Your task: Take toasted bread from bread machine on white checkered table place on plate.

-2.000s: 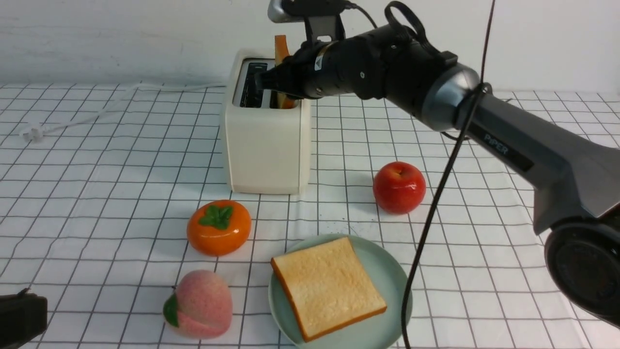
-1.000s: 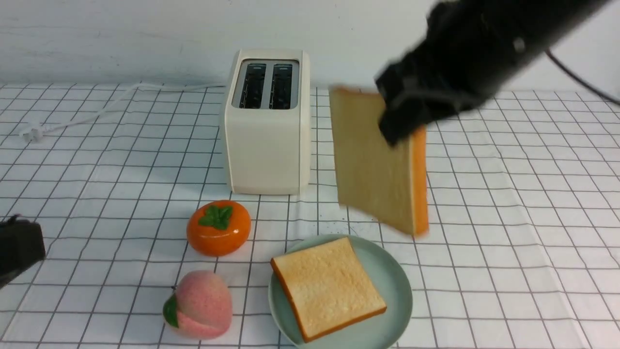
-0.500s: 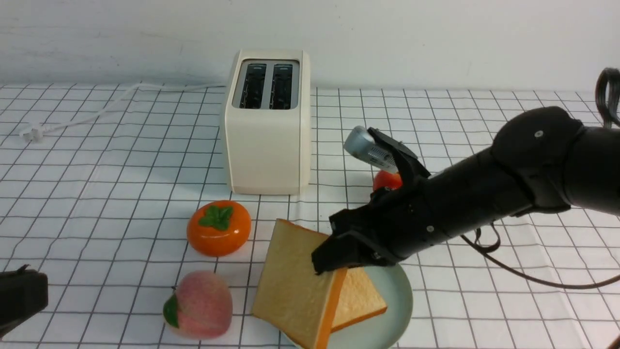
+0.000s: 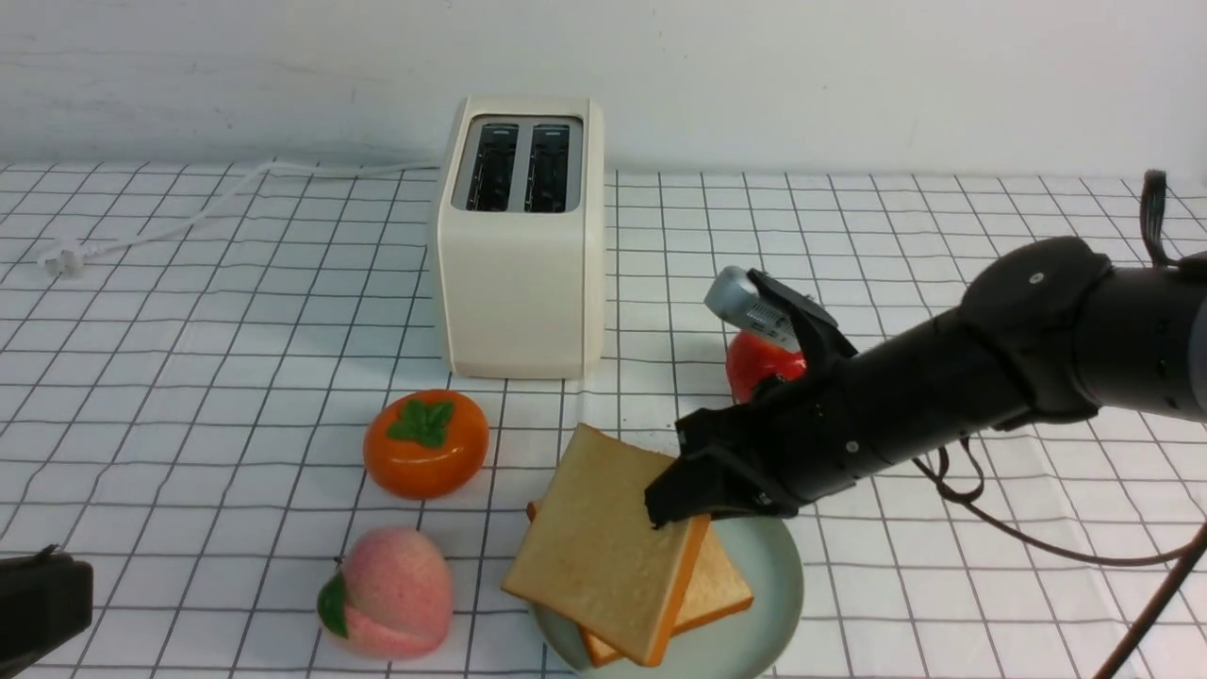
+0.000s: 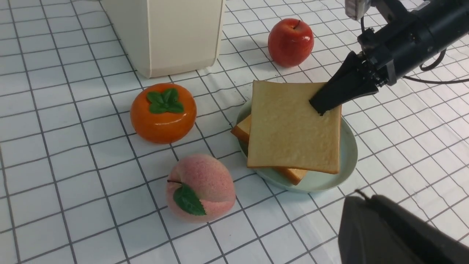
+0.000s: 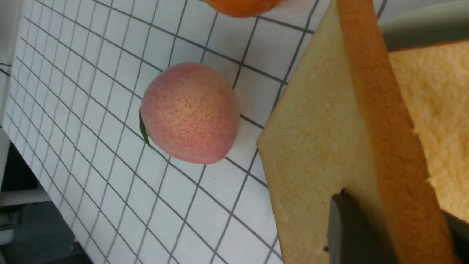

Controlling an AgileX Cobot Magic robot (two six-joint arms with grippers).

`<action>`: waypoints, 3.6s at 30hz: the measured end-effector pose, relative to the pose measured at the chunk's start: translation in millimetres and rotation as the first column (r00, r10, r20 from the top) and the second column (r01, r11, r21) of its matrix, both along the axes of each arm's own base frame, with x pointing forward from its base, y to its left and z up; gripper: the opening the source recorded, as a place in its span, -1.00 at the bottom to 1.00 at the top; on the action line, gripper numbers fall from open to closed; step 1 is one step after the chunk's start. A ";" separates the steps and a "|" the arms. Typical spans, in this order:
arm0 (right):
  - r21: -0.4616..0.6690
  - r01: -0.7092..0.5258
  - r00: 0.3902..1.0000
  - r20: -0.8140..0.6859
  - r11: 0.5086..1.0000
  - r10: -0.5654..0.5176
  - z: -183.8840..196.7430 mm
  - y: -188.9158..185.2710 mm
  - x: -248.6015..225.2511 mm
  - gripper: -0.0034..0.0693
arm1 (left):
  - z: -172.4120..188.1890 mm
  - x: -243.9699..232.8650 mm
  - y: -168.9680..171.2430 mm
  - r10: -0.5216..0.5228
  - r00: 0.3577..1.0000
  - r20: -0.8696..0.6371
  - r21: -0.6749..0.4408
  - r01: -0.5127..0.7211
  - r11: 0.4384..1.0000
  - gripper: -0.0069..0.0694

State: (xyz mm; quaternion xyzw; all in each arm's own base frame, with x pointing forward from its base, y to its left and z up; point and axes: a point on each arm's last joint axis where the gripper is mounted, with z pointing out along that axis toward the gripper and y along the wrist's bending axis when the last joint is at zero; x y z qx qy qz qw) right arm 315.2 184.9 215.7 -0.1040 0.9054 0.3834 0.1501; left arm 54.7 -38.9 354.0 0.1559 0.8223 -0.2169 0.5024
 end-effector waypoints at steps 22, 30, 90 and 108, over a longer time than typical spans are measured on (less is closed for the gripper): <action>-0.371 0.086 0.984 0.179 0.925 -0.020 157.2 -106.9 -111.5 -0.89 | -19.1 -4.8 8.2 0.064 0.995 0.078 -0.058 -0.059 0.997 -0.85; -0.309 0.209 0.954 0.274 0.928 -0.124 139.2 -130.1 -199.7 -0.92 | -61.1 -22.2 17.8 0.093 0.971 0.219 -0.195 -0.049 0.980 -0.85; -0.082 0.662 0.505 0.783 0.745 -0.363 -42.4 -176.8 -264.3 -0.95 | -136.3 -11.3 11.9 0.087 0.992 0.095 -0.132 -0.074 0.988 -0.83; -0.082 0.662 0.505 0.783 0.745 -0.363 -42.4 -176.8 -264.3 -0.93 | -136.5 -11.4 11.9 0.087 0.992 0.093 -0.131 -0.074 0.989 -0.80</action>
